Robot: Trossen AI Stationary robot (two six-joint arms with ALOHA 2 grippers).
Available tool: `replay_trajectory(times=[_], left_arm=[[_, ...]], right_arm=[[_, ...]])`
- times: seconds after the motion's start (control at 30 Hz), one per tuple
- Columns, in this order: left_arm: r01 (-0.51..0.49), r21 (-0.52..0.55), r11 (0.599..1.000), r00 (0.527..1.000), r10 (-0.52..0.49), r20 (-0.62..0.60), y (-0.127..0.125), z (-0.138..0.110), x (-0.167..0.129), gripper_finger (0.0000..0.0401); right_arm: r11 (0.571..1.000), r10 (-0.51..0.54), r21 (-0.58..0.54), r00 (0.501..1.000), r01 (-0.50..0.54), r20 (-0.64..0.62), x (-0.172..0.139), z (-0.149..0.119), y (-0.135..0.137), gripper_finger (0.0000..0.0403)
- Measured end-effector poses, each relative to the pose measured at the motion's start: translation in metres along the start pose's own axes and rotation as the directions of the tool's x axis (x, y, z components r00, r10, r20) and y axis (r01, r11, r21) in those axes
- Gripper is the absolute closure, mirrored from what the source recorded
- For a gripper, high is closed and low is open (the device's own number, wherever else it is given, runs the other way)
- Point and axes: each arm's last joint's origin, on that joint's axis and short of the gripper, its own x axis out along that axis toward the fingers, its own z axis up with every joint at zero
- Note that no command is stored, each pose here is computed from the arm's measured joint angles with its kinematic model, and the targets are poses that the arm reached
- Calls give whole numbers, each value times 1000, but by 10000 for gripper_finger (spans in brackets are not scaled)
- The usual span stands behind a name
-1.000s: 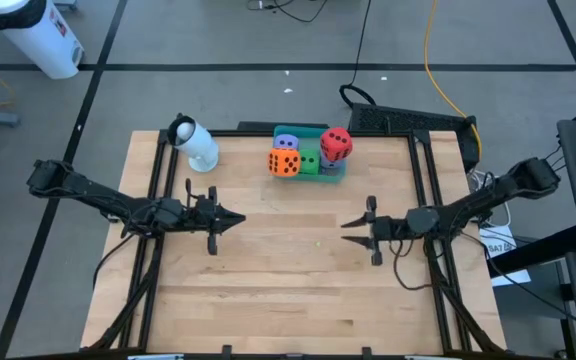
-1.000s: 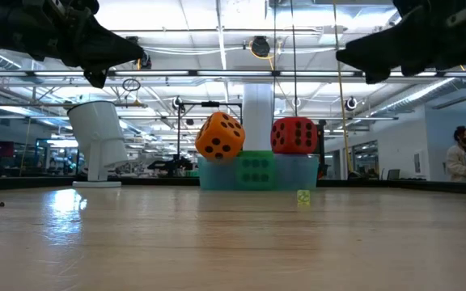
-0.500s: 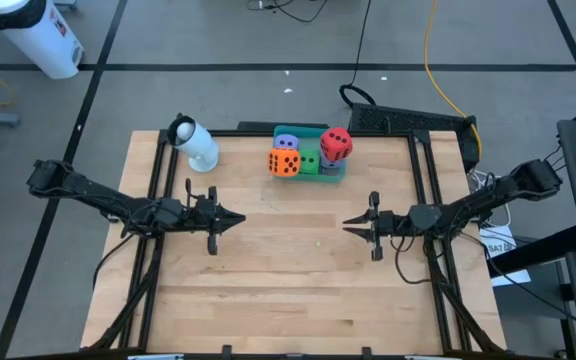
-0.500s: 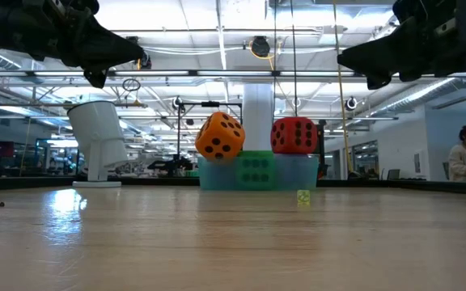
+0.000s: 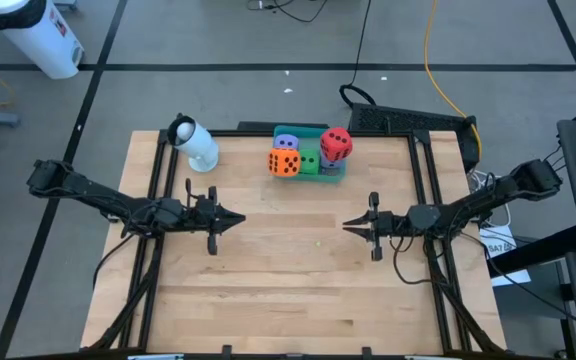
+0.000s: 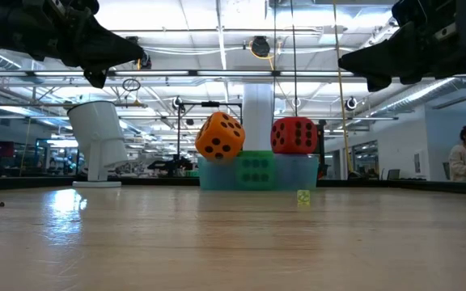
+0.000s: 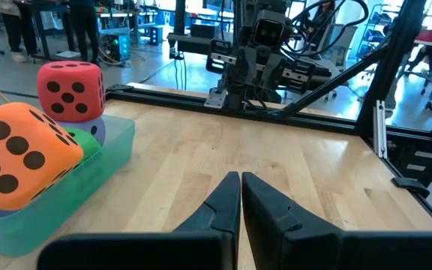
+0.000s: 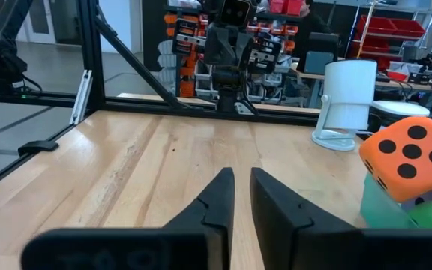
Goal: Pick & Place Dice
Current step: Put the small green dice into the green bin
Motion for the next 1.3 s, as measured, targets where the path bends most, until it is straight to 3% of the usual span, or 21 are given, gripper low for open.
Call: replay_trajectory(times=[0.93,1.13,1.3], left_arm=[[1,-3,1000,1000,-1,0,0,0,0,377],[1,-11,1000,1000,-1,0,0,0,0,377],[0,-5,1000,1000,0,0,0,0,0,377]], right_arm=[[998,-49,43,998,51,-50,4,-7,-8,402],[996,-56,70,997,59,-54,4,-7,-8,392],[988,-133,66,988,138,-80,3,-9,-11,363]])
